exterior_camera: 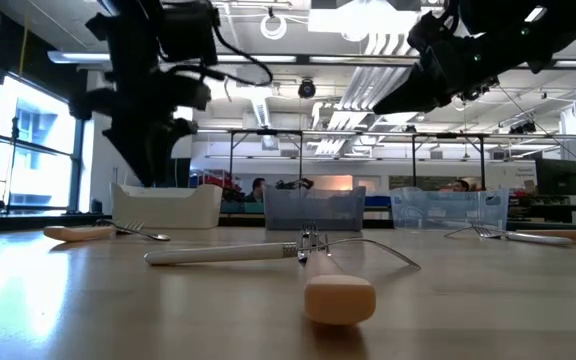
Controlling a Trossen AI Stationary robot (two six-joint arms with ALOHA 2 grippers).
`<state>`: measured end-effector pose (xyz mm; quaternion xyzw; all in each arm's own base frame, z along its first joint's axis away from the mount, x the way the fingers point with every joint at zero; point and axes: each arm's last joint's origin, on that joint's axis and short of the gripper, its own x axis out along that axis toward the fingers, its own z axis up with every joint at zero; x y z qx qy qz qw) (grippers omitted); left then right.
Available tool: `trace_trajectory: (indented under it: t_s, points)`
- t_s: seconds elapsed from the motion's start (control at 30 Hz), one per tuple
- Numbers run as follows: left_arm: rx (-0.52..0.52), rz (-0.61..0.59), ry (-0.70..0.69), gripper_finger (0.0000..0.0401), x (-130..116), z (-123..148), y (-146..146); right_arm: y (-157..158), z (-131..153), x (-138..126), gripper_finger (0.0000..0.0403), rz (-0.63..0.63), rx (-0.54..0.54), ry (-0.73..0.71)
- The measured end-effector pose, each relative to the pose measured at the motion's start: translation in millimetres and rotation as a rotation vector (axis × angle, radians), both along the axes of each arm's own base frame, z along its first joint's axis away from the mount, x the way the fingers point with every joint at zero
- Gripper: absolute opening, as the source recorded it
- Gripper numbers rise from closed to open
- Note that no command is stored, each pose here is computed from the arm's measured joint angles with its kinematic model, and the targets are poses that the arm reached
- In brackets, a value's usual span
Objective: Sort silverware by color (type)
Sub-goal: Put the top left black fork into the white bin
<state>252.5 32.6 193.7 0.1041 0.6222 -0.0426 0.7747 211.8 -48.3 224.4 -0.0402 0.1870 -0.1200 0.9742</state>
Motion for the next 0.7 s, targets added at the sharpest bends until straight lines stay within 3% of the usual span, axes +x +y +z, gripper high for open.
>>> trace_trajectory:
  t_s: [0.13, 0.27, 0.37, 0.7]
  points:
    - [0.001, -0.06, 0.1, 0.0153, 5.1, -19.7, 0.7, 1.1, -2.3, -0.7, 0.0, 0.004, 0.006, 0.025]
    - [0.052, -0.101, 0.18, 0.016, 9.4, -36.5, 2.8, 1.2, -3.1, -1.0, 0.0, 0.004, 0.008, 0.034]
    - [0.103, -0.121, 0.238, 0.0156, 10.8, -46.6, 4.9, 1.2, -3.1, -1.0, 0.0, 0.004, 0.007, 0.034]
    - [0.104, -0.156, 0.309, 0.0117, 11.1, -57.9, 5.5, 1.3, -4.3, -1.5, 0.0, 0.004, 0.01, 0.046]
